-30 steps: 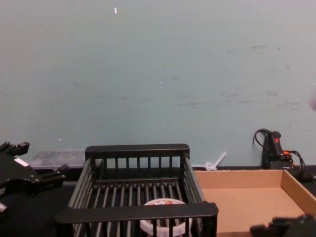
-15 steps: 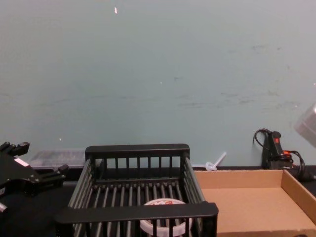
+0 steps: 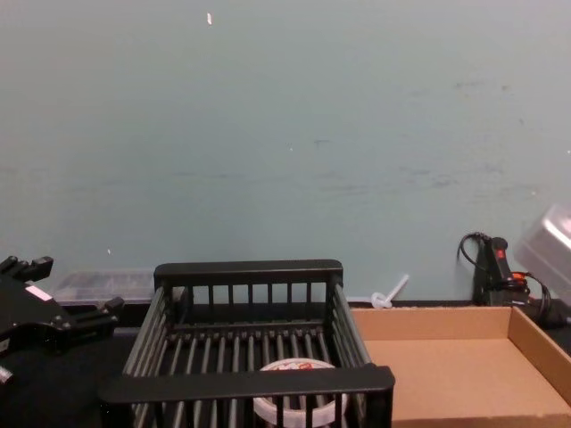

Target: Pick up the white tape and place it into the black box , Pick up the silver tape and place it into the brown box.

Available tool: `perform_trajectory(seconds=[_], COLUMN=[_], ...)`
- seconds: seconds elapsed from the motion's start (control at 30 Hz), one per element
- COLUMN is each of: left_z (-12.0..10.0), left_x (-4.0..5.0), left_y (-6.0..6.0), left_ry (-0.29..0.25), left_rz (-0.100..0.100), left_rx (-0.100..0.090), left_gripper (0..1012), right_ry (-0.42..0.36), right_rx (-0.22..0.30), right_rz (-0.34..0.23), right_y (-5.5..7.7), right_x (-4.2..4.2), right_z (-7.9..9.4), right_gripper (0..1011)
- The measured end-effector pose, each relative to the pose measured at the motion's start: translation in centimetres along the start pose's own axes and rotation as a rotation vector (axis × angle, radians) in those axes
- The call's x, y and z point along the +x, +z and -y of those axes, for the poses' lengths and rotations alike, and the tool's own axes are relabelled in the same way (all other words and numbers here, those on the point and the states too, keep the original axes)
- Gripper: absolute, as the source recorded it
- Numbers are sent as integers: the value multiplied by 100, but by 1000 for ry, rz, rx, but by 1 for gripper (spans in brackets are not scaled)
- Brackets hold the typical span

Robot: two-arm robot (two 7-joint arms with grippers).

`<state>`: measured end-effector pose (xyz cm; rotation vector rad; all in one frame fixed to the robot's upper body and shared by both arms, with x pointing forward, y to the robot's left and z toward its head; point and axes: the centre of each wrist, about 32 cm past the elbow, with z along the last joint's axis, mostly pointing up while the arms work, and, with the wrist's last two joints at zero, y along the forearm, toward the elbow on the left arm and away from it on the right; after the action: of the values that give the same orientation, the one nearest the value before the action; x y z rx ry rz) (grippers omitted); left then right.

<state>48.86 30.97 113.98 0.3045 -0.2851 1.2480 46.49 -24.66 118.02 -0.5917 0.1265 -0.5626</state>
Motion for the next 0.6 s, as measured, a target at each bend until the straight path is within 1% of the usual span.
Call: perform_trajectory(seconds=[0.6], left_z=[0], left_x=[0], left_y=[0], left_ry=[0], left_rz=[0], left_rx=[0], left_gripper=[1001], right_ry=[13], right_rx=[-29], right_rz=[1], right_y=[-34], right_x=[-11], right_z=[-68], right_gripper=[1002])
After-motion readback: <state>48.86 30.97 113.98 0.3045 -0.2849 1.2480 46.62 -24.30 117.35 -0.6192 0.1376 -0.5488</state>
